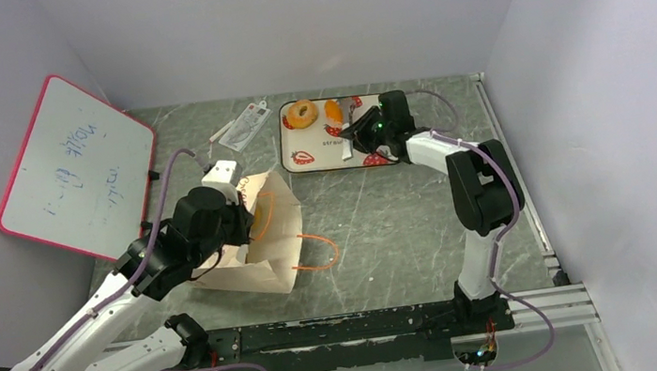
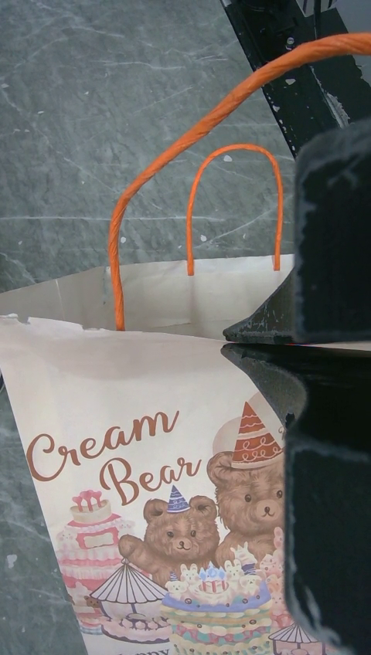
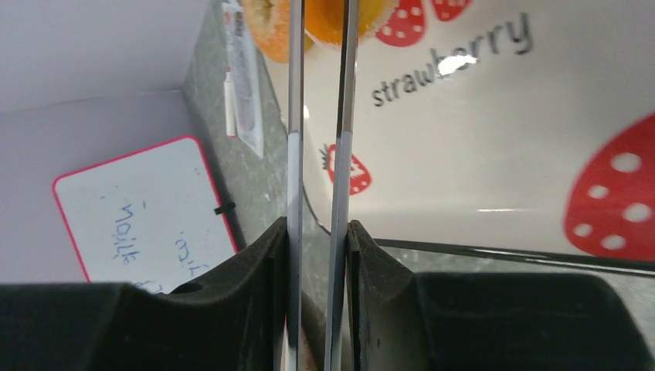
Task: Take the fake bread out of the paper bag
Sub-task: Adjust the fake bread in the container, then take out the fake bread from the paper bag.
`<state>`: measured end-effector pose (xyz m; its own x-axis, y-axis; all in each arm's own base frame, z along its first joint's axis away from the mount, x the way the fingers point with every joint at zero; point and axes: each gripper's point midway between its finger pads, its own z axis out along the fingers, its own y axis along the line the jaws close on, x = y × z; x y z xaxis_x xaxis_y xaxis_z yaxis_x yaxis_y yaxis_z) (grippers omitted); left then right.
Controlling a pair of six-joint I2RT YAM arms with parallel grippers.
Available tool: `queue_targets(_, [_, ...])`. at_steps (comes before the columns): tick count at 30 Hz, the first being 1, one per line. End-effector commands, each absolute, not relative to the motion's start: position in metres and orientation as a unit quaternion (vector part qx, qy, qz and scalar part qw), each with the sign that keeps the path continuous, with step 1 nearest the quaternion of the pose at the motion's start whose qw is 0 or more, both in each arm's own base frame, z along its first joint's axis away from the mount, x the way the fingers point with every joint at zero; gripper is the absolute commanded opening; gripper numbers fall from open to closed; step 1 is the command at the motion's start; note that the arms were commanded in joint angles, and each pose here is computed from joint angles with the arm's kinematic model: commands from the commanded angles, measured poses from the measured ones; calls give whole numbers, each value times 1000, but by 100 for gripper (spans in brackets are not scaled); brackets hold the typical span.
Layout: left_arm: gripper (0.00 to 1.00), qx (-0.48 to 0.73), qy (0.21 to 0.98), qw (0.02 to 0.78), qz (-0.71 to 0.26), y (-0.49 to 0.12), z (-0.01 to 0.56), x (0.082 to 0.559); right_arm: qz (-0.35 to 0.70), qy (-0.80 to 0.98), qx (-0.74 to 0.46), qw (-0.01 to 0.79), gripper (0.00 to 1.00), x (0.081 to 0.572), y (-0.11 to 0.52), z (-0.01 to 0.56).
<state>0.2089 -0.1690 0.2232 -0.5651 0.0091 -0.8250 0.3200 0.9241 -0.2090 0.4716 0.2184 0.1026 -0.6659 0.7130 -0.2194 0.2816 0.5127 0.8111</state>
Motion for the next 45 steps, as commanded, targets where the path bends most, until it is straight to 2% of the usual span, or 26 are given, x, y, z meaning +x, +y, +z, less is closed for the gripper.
queue_targets(1, [7, 93, 854, 475, -189, -176, 238, 214, 427, 806, 276, 303, 1, 491, 235, 137])
queue_targets(14, [7, 104, 854, 472, -195, -173, 236, 206, 379, 818, 226, 368, 2, 463, 212, 181])
queue_targets(19, [7, 127, 862, 447, -202, -179, 224, 199, 380, 824, 186, 376, 2, 422, 213, 197])
queue_targets(26, [7, 130, 882, 412, -189, -183, 204, 198, 404, 831, 136, 358, 4, 339, 217, 199])
queue_targets(36, [7, 91, 890, 417, -162, -189, 187, 221, 444, 839, 69, 307, 18, 245, 214, 210])
queue_targets(39, [7, 89, 885, 425, -166, -194, 185, 227, 445, 848, 50, 284, 24, 224, 215, 207])
queue_targets(45, [7, 86, 881, 438, -158, -200, 185, 240, 456, 854, 38, 250, 31, 195, 213, 199])
